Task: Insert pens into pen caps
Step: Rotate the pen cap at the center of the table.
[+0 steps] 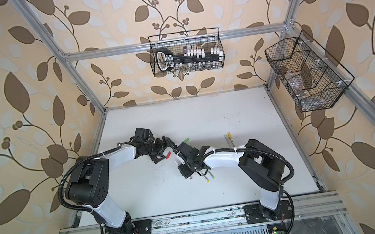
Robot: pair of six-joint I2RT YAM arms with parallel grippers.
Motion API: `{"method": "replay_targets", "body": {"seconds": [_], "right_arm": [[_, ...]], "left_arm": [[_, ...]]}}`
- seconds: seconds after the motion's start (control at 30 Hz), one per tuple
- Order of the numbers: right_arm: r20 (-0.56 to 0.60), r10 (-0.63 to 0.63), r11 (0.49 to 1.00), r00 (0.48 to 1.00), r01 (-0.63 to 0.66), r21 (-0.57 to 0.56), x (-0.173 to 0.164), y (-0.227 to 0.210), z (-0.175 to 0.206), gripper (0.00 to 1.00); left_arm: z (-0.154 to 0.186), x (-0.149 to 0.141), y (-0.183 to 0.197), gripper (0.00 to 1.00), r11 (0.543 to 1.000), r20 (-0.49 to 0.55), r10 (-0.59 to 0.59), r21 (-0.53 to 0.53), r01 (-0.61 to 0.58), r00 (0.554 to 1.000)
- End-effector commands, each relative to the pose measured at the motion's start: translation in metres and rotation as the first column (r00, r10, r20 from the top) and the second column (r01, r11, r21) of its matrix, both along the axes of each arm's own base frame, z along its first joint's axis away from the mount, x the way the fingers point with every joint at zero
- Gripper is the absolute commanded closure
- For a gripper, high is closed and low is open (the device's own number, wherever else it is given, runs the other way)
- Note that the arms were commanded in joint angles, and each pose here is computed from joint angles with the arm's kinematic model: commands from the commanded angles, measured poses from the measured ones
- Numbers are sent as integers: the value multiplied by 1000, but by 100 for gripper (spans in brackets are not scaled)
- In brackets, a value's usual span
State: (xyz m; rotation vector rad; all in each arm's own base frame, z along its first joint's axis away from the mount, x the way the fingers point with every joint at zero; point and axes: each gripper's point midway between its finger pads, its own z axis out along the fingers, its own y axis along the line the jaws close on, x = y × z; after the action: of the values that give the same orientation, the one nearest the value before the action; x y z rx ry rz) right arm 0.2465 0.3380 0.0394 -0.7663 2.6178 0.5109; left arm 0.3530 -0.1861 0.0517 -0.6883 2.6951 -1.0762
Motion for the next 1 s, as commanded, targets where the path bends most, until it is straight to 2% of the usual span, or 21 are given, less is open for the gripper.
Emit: {"method": "replay_targets", "body": {"seconds": [0.0, 0.33, 0.53, 0.63, 0.73, 0.87, 0.97], "right_arm": [[3, -21, 1000, 1000, 21, 12, 4, 2, 4, 91], [-4, -66, 998, 998, 66, 5, 7, -6, 0, 91], [-24, -86, 996, 996, 86, -9, 9, -12, -8, 91], [-34, -83, 996, 996, 83, -15, 8, -12, -12, 91], [-57, -73, 997, 996, 72, -21, 6, -9, -18, 91], [-76, -62, 998, 995, 59, -37, 6, -5, -25, 91], [-82, -59, 997, 995, 56, -45, 8, -2, -28, 91]], "left_arm": [[-17, -23, 2, 1, 999, -65, -3, 35, 6, 998], [-11, -24, -25, 1, 998, -32, -67, -10, 67, 997], [-3, -15, -35, 1, 995, 16, -66, -69, 67, 998], [-1, -9, -16, 1, 998, 32, 22, -51, -20, 999], [1, -6, 3, 1, 998, 30, 61, -10, -61, 998], [2, -1, 19, 1, 998, 47, 51, 38, -53, 998], [2, 4, 25, 7, 997, 53, 60, 48, -63, 997]]}}
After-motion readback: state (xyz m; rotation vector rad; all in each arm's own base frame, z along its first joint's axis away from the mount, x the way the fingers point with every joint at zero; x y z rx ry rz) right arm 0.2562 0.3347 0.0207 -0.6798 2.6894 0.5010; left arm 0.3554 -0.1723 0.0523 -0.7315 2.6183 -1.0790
